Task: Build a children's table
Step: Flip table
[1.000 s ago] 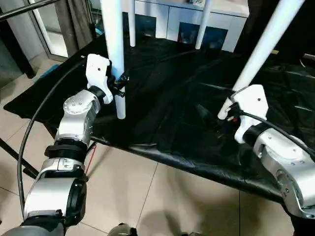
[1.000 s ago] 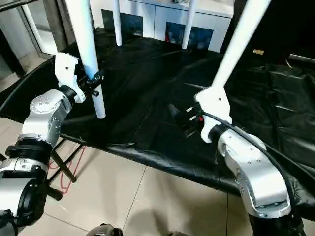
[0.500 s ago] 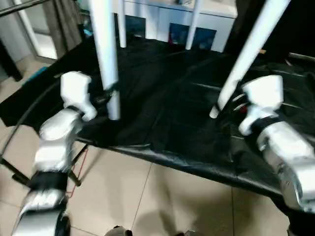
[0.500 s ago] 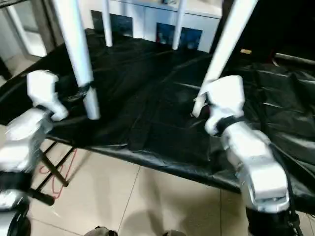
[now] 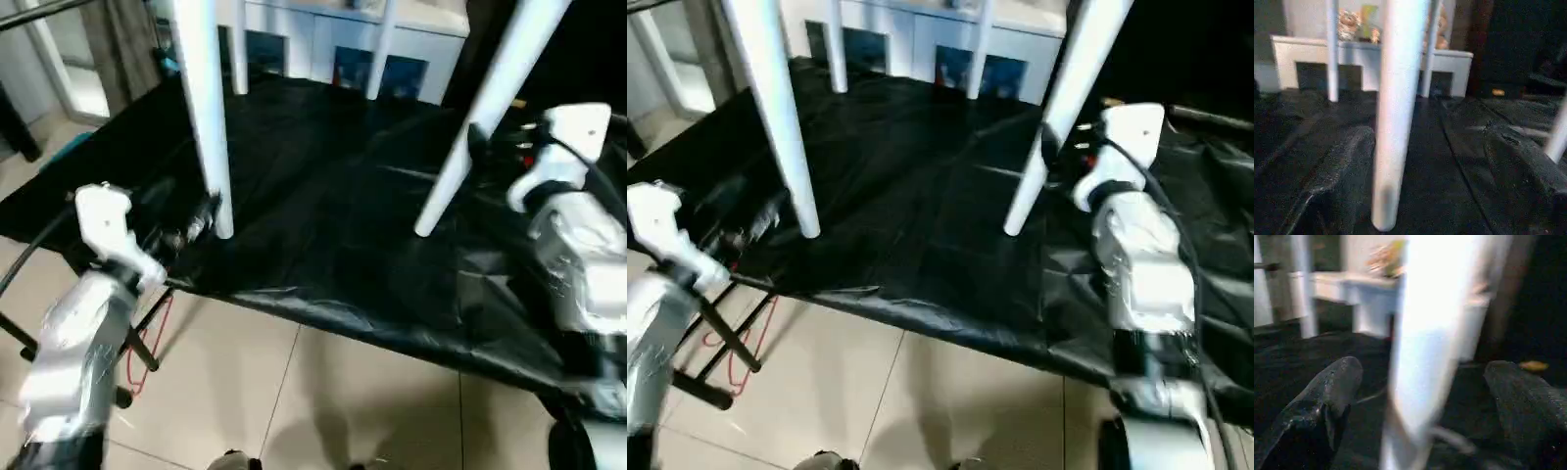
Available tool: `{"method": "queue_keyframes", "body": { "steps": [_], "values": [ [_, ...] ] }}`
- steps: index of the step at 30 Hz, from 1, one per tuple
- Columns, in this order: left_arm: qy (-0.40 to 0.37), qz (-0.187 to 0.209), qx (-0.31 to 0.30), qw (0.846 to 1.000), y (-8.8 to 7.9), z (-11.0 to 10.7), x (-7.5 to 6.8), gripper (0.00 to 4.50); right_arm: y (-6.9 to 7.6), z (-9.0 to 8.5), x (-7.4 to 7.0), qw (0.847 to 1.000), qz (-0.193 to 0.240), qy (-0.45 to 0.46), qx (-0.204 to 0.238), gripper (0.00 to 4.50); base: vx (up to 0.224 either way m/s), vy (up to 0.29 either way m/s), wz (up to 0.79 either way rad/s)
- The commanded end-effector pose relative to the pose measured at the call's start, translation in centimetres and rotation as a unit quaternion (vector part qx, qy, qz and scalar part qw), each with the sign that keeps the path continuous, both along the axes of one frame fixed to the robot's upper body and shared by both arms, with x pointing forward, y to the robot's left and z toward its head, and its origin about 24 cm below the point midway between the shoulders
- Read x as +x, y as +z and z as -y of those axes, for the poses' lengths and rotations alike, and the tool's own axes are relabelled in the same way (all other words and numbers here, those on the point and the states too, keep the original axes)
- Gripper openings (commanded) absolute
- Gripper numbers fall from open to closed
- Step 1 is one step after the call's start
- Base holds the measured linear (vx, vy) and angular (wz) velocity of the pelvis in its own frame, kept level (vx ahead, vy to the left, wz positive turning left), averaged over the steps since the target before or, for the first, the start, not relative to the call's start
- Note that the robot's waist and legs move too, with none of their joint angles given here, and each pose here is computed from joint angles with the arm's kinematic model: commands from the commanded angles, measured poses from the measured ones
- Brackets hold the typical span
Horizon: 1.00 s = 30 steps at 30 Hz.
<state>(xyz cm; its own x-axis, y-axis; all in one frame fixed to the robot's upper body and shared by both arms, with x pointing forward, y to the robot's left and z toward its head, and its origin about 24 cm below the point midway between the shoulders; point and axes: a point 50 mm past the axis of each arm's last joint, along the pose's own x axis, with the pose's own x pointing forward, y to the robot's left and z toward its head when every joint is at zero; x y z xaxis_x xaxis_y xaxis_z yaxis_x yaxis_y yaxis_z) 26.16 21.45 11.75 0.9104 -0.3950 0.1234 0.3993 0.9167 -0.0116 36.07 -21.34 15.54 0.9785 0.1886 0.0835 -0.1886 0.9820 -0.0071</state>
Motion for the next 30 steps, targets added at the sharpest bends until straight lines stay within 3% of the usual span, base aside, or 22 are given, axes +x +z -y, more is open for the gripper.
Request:
{"method": "queue_keyframes", "body": {
  "steps": [1,2,4,7,10,13,16,17,19,20,21,24,27,30],
  "values": [
    [-0.035,-0.001,0.001,0.999,0.8,0.7,-0.6,3.99,-0.7,-0.1,1.0,0.998,-0.013,0.054,0.006,4.5,0.0,0.0,0.0],
    [-0.065,-0.009,0.003,0.998,1.1,1.2,-1.4,3.99,-1.4,-0.2,2.1,0.996,-0.034,0.085,0.011,4.5,0.0,0.0,0.0],
    [-0.076,-0.012,0.006,0.997,1.3,1.4,-1.7,3.99,-1.5,-0.1,2.5,0.995,-0.041,0.089,0.014,4.5,0.0,0.0,0.0],
    [-0.096,-0.035,0.007,0.995,1.6,1.4,-3.4,3.99,-0.9,0.3,3.7,0.997,-0.043,0.059,0.017,4.5,0.0,0.0,0.0],
    [-0.102,-0.052,0.014,0.993,1.5,1.1,-4.4,3.99,-0.1,0.7,4.1,0.998,-0.041,0.051,0.011,4.5,0.0,0.0,0.0],
    [-0.111,-0.062,0.012,0.992,1.3,1.1,-4.8,3.99,0.2,0.8,4.0,0.994,-0.05,0.1,-0.012,4.5,0.0,0.0,0.0],
    [-0.124,-0.071,0.006,0.99,1.2,1.5,-5.1,3.99,0.0,0.8,3.5,0.979,-0.071,0.186,-0.051,4.5,0.0,0.0,0.0],
    [-0.134,-0.075,0.002,0.988,1.2,1.8,-5.2,3.99,-0.3,1.0,3.0,0.962,-0.091,0.245,-0.074,4.5,0.0,0.0,0.0],
    [-0.136,-0.078,-0.001,0.988,1.2,2.0,-5.2,3.99,-0.6,1.1,2.7,0.951,-0.108,0.274,-0.09,4.5,0.0,0.0,0.0],
    [-0.137,-0.081,-0.004,0.987,1.1,2.1,-5.2,3.99,-0.9,1.4,2.3,0.939,-0.126,0.302,-0.108,4.5,0.0,0.0,0.0],
    [-0.137,-0.081,-0.004,0.987,1.1,2.1,-5.2,3.99,-0.9,1.4,2.3,0.939,-0.126,0.302,-0.108,4.5,0.0,0.0,0.0],
    [-0.138,-0.081,-0.01,0.987,0.9,2.6,-4.6,3.99,-2.0,1.5,1.1,0.901,-0.162,0.38,-0.133,4.5,0.0,0.0,0.0],
    [-0.139,-0.073,-0.012,0.988,1.0,2.7,-4.0,3.99,-2.7,0.8,0.6,0.885,-0.159,0.417,-0.132,4.5,0.0,0.0,0.0],
    [-0.137,-0.066,-0.009,0.988,1.1,2.8,-3.5,3.99,-3.2,0.1,0.4,0.879,-0.152,0.432,-0.129,4.5,0.0,0.0,0.0]
  ]
}}
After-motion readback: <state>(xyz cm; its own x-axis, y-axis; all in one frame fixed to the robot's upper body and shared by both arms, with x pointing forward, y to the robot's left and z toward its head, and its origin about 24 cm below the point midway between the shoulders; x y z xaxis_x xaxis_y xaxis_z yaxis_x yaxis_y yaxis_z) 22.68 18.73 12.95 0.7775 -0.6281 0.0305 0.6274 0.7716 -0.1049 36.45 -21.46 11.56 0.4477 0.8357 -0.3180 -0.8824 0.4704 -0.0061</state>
